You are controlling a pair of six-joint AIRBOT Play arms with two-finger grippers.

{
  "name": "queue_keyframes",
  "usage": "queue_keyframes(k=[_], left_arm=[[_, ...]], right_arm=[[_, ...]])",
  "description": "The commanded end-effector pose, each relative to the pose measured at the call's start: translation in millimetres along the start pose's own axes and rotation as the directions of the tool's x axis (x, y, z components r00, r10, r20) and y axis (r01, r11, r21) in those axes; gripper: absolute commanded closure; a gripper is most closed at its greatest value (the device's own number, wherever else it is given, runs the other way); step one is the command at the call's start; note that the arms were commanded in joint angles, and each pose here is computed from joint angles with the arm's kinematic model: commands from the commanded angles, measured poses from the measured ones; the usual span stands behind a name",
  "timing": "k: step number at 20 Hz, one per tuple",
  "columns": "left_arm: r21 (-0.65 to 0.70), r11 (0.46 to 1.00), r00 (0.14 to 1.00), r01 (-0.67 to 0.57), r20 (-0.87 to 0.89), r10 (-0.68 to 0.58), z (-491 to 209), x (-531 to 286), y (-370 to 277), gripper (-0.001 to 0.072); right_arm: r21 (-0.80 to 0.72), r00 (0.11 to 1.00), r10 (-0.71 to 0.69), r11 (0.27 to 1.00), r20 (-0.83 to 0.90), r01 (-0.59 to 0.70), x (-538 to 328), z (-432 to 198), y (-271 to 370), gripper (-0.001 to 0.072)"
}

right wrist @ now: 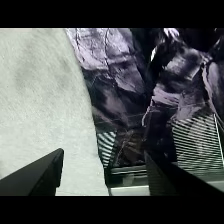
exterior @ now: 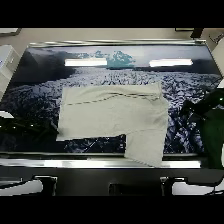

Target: Fold the clothes and pants, and hang the long-sleeved shirts on hangers.

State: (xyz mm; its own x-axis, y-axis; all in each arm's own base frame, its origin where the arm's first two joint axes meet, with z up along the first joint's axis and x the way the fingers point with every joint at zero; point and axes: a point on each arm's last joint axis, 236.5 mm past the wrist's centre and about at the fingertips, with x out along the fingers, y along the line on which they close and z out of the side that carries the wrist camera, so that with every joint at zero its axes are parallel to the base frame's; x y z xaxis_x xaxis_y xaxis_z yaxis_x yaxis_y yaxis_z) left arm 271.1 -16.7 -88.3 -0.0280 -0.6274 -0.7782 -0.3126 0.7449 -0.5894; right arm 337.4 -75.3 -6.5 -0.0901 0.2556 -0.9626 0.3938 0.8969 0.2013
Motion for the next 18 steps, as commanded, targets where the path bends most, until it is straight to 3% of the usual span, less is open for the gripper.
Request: queue_keyframes(k=[1, 4, 8, 9, 10, 15, 18], left_arm=[[-0.007, 1.0, 0.999, 0.03, -0.032, -0.03, -5, 15, 4, 0.0214], [0.01, 0.999, 0.997, 0.043, -0.062, -0.043, -6, 26, -1, 0.0226], [0.032, 0.997, 0.996, 0.068, -0.055, -0.066, -3, 32, -15, 0.039], [0.034, 0.997, 0.996, 0.069, -0.06, -0.067, -4, 32, -15, 0.0561], [0.035, 0.997, 0.996, 0.071, -0.065, -0.069, -5, 32, -16, 0.0668], [0.086, 0.993, 0.993, 0.086, -0.084, -0.079, -11, 28, -21, 0.0689], [0.097, 0.992, 0.995, 0.082, -0.066, -0.076, -10, 24, -23, 0.0689]], right_arm=[[-0.007, 1.0, 0.0, 1.0, -0.021, 0.0, -1, -7, 0, 0.0148], [-0.007, 0.999, -0.001, 1.0, -0.035, 0.0, -1, -11, 0, 0.0148], [-0.003, 0.999, -0.001, 1.0, -0.037, 0.001, -1, -11, 0, 0.0149], [-0.003, 0.999, -0.002, 1.0, -0.036, 0.002, -1, -11, -1, 0.0149], [-0.001, 0.999, -0.002, 1.0, -0.042, 0.002, 2, -12, -1, 0.0149], [0.02, 0.991, 0.014, 1.0, -0.13, -0.012, 54, -34, -9, 0.0144], [0.03, 0.985, 0.146, 0.989, -0.088, -0.144, 80, -28, 16, 0.0146]])
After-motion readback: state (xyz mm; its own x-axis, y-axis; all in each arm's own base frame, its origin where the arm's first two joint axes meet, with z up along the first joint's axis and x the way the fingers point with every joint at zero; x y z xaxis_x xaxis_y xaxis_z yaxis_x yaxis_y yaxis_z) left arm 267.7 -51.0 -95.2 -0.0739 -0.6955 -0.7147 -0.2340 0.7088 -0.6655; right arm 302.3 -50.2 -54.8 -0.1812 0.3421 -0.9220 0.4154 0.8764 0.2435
